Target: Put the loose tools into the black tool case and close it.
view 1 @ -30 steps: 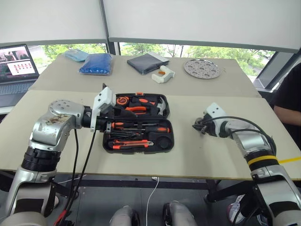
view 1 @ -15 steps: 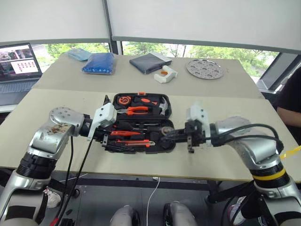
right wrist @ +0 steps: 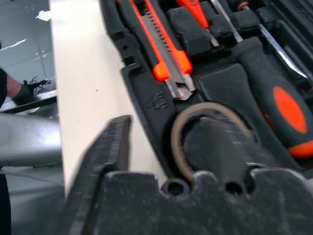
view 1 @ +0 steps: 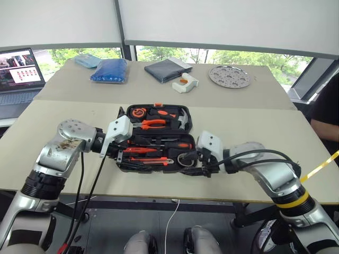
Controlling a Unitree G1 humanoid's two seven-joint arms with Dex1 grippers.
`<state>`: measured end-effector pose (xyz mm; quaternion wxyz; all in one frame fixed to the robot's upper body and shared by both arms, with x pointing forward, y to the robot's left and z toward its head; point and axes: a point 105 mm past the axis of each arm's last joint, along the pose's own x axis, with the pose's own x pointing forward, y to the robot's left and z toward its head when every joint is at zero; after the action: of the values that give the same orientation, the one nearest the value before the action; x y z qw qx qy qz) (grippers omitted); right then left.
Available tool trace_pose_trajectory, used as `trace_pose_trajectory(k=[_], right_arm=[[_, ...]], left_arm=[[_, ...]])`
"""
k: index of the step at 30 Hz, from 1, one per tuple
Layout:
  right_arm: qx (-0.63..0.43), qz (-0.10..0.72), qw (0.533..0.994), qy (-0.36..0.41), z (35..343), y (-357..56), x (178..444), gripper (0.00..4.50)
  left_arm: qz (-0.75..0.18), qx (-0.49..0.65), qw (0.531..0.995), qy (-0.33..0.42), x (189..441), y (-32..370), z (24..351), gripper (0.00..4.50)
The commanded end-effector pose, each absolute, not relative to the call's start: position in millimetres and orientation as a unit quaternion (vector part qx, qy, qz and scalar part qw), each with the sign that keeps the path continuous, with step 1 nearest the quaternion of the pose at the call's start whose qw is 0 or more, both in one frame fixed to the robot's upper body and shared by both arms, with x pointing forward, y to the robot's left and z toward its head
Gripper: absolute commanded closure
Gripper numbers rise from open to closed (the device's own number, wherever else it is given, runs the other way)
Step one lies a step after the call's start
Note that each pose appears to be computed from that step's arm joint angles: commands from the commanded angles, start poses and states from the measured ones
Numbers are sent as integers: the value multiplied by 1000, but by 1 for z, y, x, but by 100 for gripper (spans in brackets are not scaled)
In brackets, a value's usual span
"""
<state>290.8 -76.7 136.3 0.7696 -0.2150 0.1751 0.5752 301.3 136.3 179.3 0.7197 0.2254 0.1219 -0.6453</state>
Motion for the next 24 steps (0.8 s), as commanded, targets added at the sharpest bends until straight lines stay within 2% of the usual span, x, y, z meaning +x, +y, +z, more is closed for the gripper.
trace_pose_trajectory(k=[1,5,8,11,14,15,16,21,24], right_arm=[[-216,579,771,152,151,-80,289,149],[-207,571,781,145,157,-87,293,149],[-180,546,808,128,172,-102,301,221],[-177,513,831,122,175,-122,311,324],[-182,466,857,121,173,-143,328,431],[-185,452,864,119,172,-148,334,449],[-188,442,870,117,170,-153,339,450],[-229,424,871,95,153,-153,360,450],[-244,434,863,82,148,-142,366,450]], left_arm=[[-641,236,724,100,302,137,188,0],[-625,231,738,104,303,142,186,0],[-586,226,770,115,307,162,182,0],[-530,218,809,130,313,190,175,71],[-454,225,850,144,326,220,165,182],[-428,229,862,147,331,230,162,213],[-407,230,871,150,335,237,160,260],[-361,246,884,167,349,250,145,440],[-363,247,883,166,359,239,139,446]])
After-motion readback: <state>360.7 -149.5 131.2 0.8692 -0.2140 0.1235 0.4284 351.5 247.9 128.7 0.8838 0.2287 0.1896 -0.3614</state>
